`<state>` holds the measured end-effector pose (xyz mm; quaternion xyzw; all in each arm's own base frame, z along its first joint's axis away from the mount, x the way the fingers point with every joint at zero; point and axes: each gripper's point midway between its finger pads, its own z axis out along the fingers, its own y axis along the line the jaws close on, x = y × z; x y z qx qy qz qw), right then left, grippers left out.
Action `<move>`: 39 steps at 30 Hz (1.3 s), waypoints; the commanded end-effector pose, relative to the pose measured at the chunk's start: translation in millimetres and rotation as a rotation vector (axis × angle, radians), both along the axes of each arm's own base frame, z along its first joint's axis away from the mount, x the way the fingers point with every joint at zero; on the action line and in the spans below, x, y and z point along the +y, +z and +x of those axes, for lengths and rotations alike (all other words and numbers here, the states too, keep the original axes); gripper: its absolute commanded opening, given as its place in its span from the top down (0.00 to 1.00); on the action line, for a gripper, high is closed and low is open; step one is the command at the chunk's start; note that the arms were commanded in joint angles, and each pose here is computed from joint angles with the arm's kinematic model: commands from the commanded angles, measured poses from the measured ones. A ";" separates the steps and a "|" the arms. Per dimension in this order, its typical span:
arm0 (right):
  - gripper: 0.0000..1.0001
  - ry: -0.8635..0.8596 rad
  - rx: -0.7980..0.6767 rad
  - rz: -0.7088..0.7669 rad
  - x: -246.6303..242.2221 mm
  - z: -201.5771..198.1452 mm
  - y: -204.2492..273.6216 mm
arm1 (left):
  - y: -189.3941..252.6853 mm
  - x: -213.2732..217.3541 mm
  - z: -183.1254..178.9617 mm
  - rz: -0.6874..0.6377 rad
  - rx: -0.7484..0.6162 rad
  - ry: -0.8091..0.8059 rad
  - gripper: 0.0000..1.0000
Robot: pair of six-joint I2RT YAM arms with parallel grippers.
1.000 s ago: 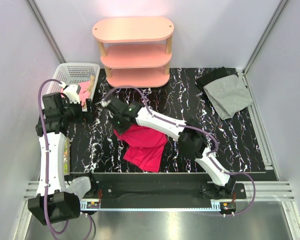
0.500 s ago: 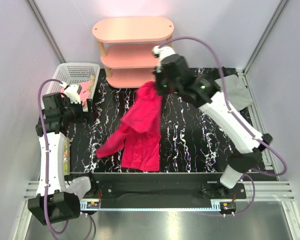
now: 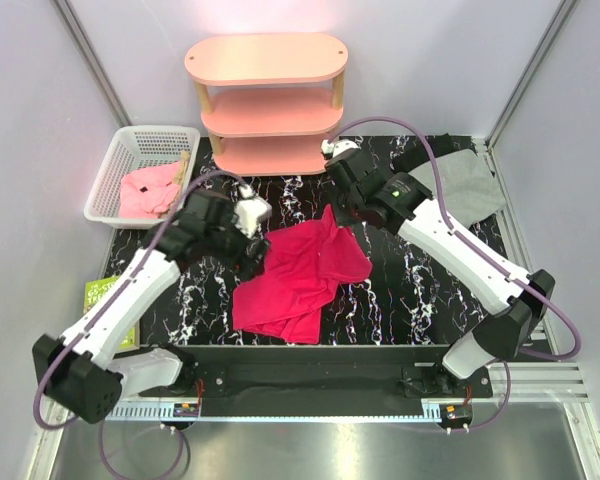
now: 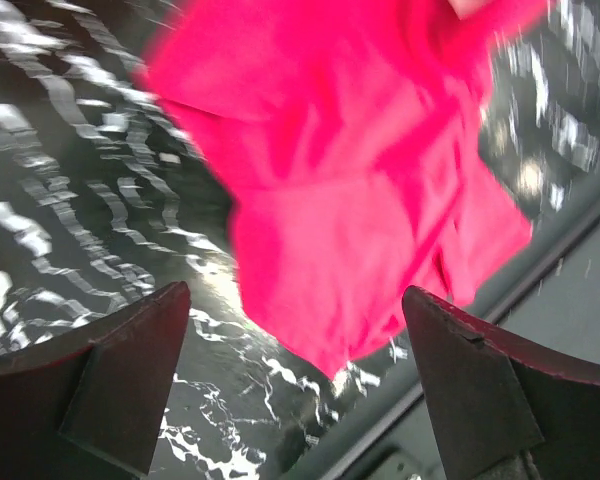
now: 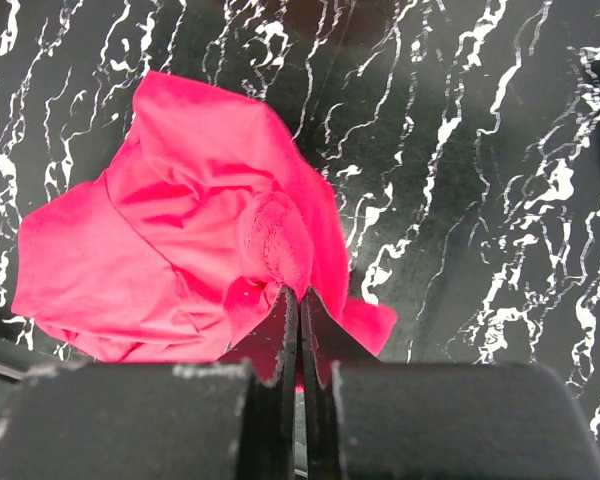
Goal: Fold and stack the t-shirts
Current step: Flatten the tshirt out
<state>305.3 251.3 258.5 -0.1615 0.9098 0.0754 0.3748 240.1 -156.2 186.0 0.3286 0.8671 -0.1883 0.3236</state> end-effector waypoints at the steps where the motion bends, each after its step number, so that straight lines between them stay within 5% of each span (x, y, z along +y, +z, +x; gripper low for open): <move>1: 1.00 -0.076 -0.122 0.063 -21.1 8.8 41.7 | -25.2 0.1 -16.6 0.199 0.000 -0.119 0.07; 18: 1.00 -0.230 -0.040 0.035 -76.2 36.3 4.1 | -112.0 30.5 -36.3 0.553 0.081 -0.194 0.08; 35: 1.00 -0.244 -0.005 0.044 -81.6 24.3 -8.0 | -162.5 27.6 -33.3 0.604 0.146 -0.217 0.05; 38: 1.00 -0.242 -0.010 0.048 -81.3 23.7 -5.9 | -168.2 26.1 -38.5 0.601 0.170 -0.239 0.12; 39: 1.00 -0.243 -0.011 0.053 -80.7 24.0 -5.1 | -168.3 24.4 -38.2 0.597 0.174 -0.241 0.26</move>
